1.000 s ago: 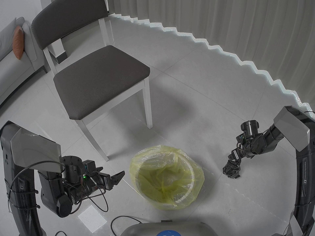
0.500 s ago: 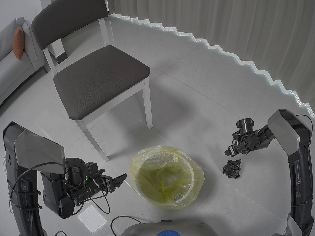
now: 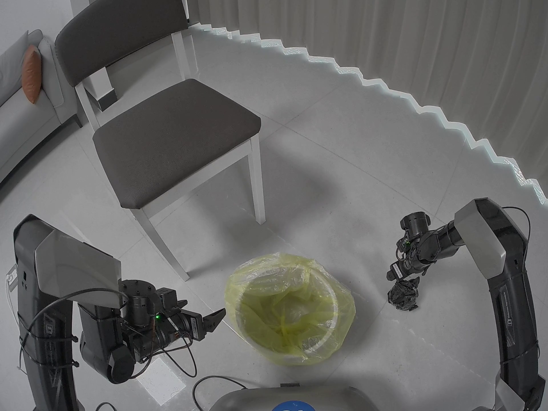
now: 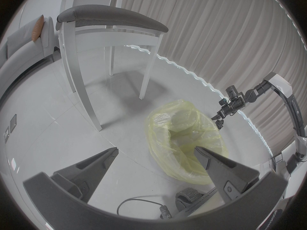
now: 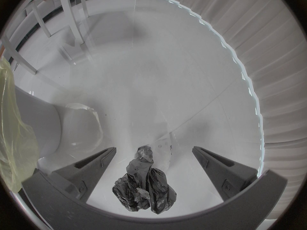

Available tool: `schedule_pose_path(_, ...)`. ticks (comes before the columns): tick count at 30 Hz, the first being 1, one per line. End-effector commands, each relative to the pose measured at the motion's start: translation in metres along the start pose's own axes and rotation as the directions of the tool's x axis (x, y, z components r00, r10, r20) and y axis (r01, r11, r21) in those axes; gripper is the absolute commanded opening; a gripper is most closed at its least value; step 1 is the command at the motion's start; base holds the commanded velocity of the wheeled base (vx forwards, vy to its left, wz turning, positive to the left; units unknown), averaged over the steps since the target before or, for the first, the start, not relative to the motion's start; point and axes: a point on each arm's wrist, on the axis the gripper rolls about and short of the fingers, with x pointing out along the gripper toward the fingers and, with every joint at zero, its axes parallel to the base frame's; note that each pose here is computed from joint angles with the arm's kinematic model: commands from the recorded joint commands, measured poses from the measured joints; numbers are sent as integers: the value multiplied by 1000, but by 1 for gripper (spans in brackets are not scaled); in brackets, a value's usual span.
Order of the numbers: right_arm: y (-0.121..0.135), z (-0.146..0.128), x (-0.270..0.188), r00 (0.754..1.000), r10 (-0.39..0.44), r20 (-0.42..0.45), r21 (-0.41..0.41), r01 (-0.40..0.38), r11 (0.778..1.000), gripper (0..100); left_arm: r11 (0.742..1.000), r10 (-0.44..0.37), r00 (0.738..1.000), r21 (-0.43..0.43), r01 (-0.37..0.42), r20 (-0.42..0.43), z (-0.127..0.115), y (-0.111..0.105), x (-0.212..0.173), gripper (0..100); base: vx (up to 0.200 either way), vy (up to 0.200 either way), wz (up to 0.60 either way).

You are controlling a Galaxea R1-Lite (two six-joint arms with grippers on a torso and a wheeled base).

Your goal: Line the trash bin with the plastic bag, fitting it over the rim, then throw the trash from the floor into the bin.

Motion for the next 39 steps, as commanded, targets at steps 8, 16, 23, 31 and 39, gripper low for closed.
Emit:
schedule_pose_path(8, 0, 2, 24, 996, -31, -80, -9, 30, 999, 100, 1000, 10, 1000, 2, -10, -6, -6, 1, 8, 100, 0, 0, 0)
schedule_pose_path(16, -1, -1, 35, 992, -37, -121, -10, 36, 999, 100, 1000, 12, 1000, -1, -12, -11, -8, 2, 13, 100, 0, 0, 0)
schedule_pose_path(23, 0, -4, 36, 986, -27, -162, -20, 24, 1000, 100, 1000, 12, 1000, 2, -12, -9, -9, 2, 17, 100, 0, 0, 0)
schedule_pose_path(31, 8, -29, 42, 939, -18, -343, -60, -2, 998, 100, 1000, 14, 1000, -1, -15, -16, -11, 3, 19, 100, 0, 0, 0)
schedule_pose_path(39, 11, -32, 38, 922, -9, -387, -46, -10, 999, 100, 1000, 15, 1000, 1, -15, -10, -10, 3, 20, 100, 0, 0, 0)
